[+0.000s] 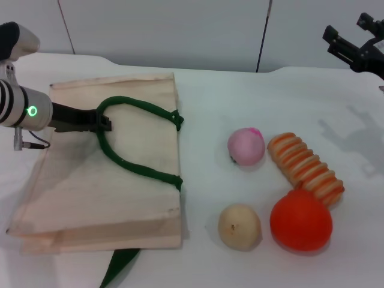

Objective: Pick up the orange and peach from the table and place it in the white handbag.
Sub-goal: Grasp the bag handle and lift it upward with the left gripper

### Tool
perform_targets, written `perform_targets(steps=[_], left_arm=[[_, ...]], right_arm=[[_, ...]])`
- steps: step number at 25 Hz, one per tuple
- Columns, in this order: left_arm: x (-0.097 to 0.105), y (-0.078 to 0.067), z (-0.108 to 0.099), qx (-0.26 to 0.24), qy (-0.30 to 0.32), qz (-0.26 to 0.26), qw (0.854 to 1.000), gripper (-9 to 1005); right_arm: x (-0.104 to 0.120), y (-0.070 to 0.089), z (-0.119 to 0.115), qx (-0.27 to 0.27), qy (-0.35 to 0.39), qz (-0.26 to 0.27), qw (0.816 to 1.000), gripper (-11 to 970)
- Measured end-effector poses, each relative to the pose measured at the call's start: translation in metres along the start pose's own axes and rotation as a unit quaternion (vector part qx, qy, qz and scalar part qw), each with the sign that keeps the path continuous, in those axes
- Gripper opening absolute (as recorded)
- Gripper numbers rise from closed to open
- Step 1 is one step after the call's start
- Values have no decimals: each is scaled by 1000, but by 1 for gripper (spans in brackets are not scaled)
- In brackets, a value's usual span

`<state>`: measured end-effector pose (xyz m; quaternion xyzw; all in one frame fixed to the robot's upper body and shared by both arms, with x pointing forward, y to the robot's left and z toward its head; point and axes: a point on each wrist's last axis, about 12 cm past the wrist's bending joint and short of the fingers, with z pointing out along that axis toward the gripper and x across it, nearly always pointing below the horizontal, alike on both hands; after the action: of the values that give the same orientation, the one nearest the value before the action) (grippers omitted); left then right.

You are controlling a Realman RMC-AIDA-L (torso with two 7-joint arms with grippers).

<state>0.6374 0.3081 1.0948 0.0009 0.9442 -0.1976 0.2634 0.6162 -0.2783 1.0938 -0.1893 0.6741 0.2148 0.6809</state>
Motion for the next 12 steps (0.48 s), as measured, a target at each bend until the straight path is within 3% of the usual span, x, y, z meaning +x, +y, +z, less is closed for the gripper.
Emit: perform_targets(steps=[3, 12], left_arm=[[0, 0, 0, -2, 0, 0, 1000, 398], [3, -1, 4, 15, -31, 14, 999, 152]], right_arm=[[0, 0, 0, -1, -1, 0, 1000, 837], [2, 0, -3, 2, 1, 1, 1000, 831]])
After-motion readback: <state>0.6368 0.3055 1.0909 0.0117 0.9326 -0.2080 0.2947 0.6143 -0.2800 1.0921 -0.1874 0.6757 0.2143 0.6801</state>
